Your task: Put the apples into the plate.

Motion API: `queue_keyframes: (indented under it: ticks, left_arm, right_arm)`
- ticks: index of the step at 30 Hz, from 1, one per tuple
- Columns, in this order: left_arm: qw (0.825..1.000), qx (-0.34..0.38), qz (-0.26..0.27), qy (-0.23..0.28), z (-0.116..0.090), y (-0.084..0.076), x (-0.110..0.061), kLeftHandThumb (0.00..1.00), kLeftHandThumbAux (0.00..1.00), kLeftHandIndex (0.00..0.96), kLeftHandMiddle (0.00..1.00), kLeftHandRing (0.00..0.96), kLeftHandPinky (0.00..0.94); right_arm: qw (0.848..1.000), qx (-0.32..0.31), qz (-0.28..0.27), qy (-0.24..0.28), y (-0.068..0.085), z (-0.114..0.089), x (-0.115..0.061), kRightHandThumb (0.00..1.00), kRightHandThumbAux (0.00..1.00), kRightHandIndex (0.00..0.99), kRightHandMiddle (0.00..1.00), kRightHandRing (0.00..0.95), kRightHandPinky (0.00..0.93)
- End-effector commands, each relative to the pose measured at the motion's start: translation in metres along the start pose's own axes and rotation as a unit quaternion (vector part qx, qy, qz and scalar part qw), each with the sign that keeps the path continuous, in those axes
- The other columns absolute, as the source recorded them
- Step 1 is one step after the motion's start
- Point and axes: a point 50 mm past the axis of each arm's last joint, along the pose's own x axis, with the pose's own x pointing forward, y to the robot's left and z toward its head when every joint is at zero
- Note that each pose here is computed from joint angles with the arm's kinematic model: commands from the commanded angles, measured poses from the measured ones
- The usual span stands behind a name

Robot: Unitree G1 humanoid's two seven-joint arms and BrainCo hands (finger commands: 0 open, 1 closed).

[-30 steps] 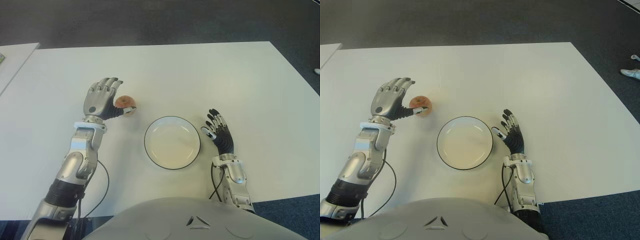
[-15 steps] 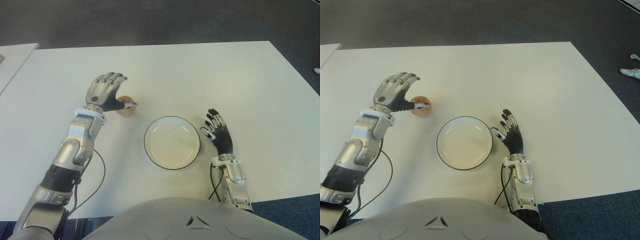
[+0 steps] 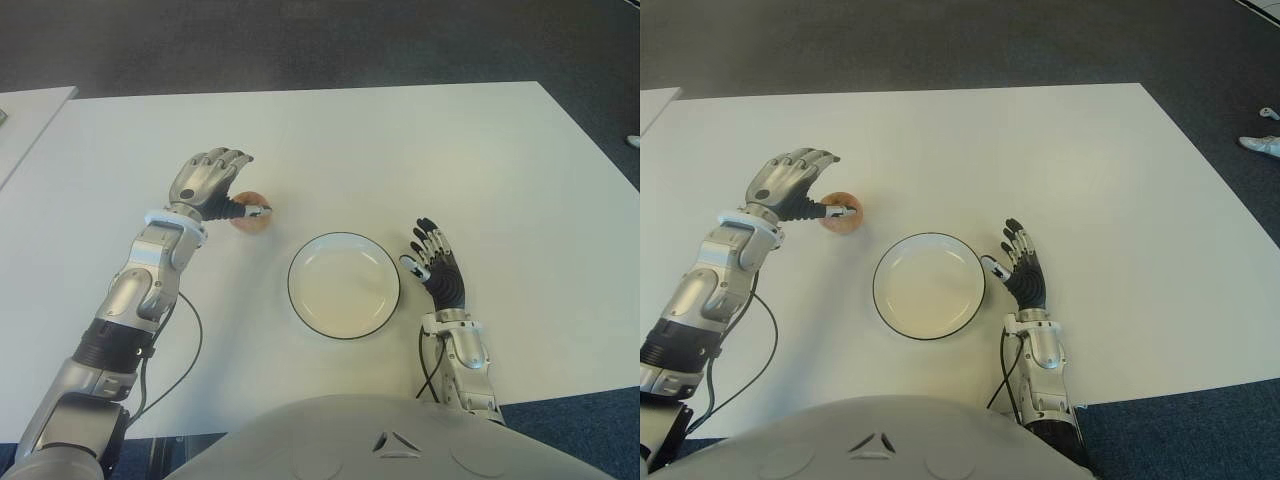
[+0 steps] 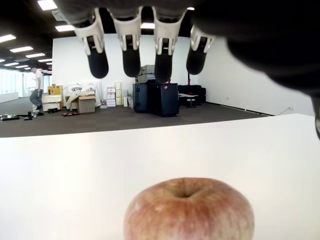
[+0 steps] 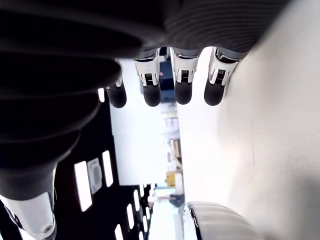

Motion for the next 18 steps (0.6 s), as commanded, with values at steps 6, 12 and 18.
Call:
queue_keyframes:
  ticks: [6,12,18]
  left_arm:
    - [1.0,0.013,-0.021,-0.009,-0.005,-0.012,0.005,0.349,0.286,0.138,0.128,0.109,0.136]
    - [0.999,0.019,-0.027,-0.01,-0.011,-0.021,0.006,0.35,0.285,0.136,0.119,0.097,0.129]
    - [0.999,0.019,-0.033,-0.011,-0.015,-0.033,0.006,0.357,0.282,0.135,0.115,0.094,0.127]
  right_arm:
    - [1.0,-0.001,-0.005,0.017,-0.001,-0.006,-0.006,0.273,0.671,0.088,0.057,0.048,0.094]
    - [1.0,-0.002,-0.008,0.015,-0.003,-0.006,-0.006,0.282,0.678,0.09,0.058,0.049,0.103]
    - [1.0,-0.004,-0.013,0.015,-0.007,-0.005,-0.008,0.278,0.675,0.095,0.065,0.053,0.1]
